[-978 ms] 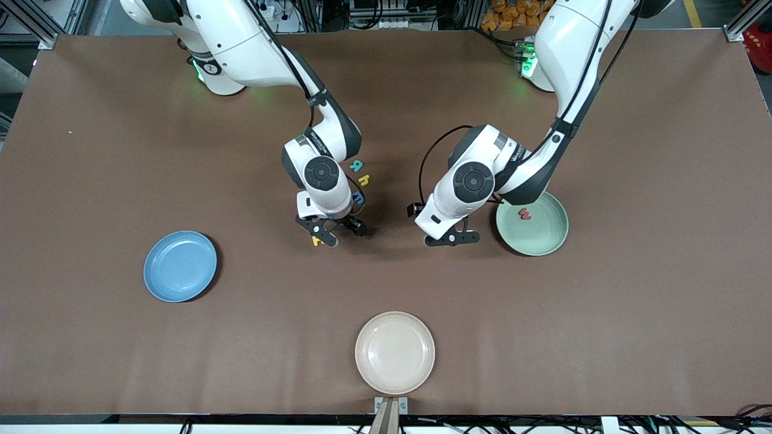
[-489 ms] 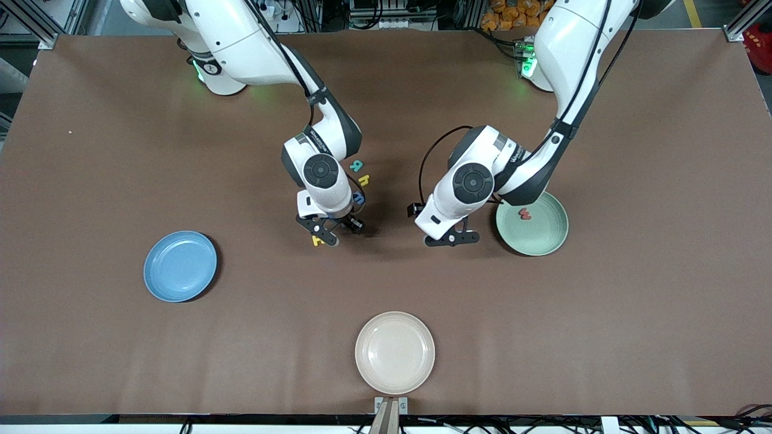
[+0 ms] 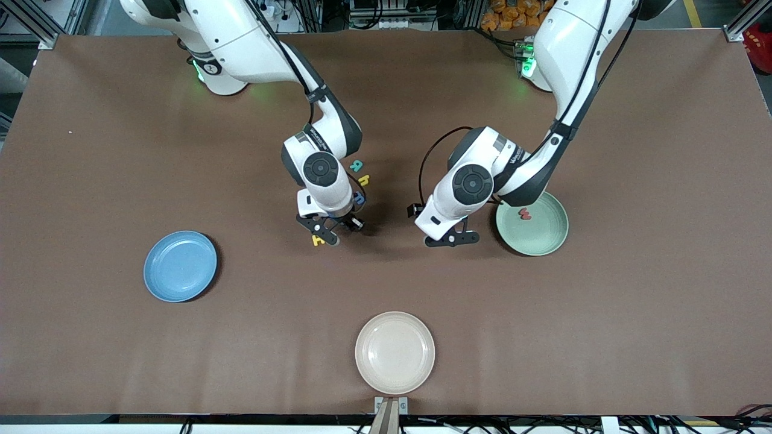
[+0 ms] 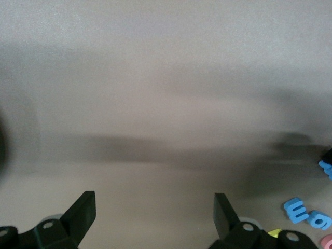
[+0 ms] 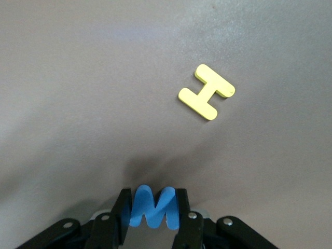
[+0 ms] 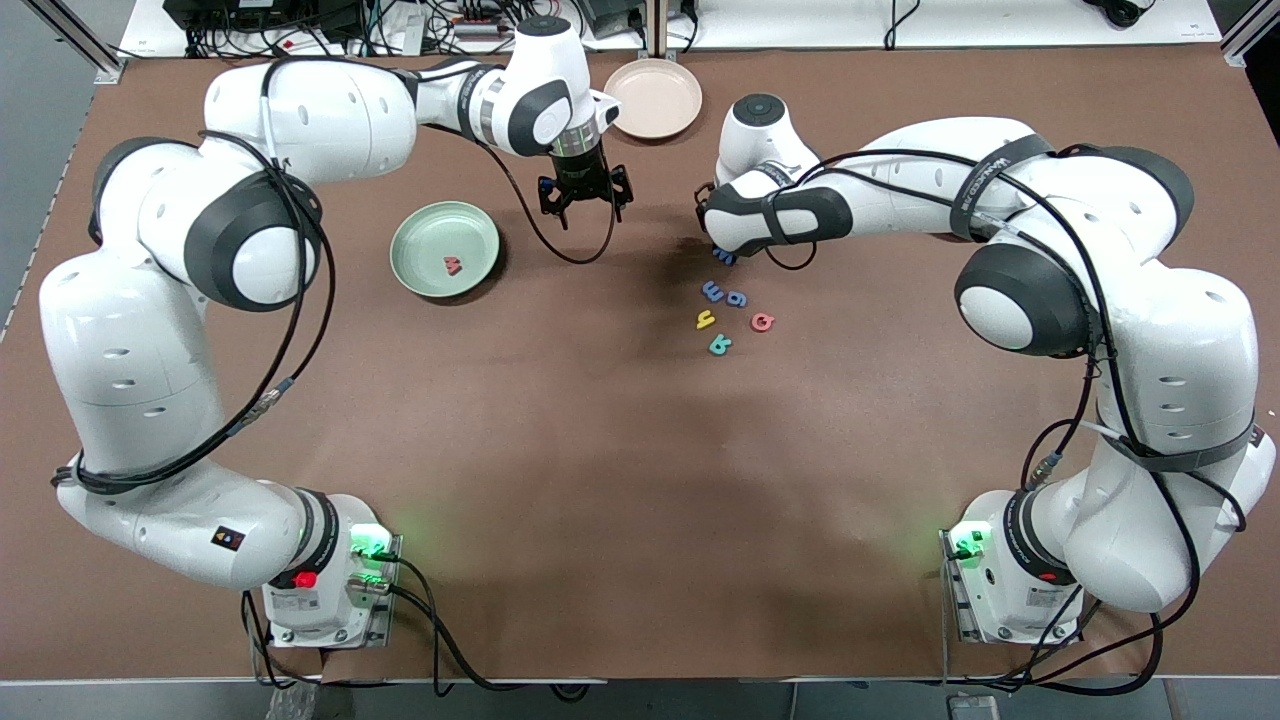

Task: Sort uppercase to blue plate, lowercase to green plate
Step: 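Carry the blue M to the blue plate while the left gripper returns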

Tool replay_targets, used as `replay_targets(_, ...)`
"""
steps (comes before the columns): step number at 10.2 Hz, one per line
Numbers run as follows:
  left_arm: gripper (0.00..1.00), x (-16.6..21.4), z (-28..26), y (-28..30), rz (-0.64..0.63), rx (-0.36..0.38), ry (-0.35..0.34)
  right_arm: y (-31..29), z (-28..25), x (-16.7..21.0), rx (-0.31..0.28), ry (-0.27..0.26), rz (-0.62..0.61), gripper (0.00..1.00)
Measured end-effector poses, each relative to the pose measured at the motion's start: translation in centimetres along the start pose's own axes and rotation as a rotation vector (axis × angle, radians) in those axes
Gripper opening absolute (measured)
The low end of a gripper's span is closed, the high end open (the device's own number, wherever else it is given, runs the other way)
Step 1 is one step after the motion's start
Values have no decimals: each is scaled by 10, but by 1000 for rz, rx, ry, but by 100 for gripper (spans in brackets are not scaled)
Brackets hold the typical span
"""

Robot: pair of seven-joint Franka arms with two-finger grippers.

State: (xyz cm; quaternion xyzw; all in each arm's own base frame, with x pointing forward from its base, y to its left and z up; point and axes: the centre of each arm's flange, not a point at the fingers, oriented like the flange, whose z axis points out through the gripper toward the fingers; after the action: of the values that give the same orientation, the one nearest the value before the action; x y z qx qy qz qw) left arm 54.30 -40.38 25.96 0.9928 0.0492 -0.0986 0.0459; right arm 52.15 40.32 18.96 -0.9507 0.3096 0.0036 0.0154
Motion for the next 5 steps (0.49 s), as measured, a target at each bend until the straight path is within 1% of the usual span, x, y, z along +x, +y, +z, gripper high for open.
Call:
replay_targets(1,100,-1,-3,5,0,-6,6,-1,-12,5,11,4,8,40)
replay_targets(2,100,-1,-3,9,-2,-10,10,2,-27,19,18,6,14,40)
replay_targets(3,100,-1,-1,15,-9,-17,14,9,-44,40,16,4,1,40)
replay_targets(5,100,-9,11,32,-1,-27,21,36,-66,97,-4,-9,-46,40)
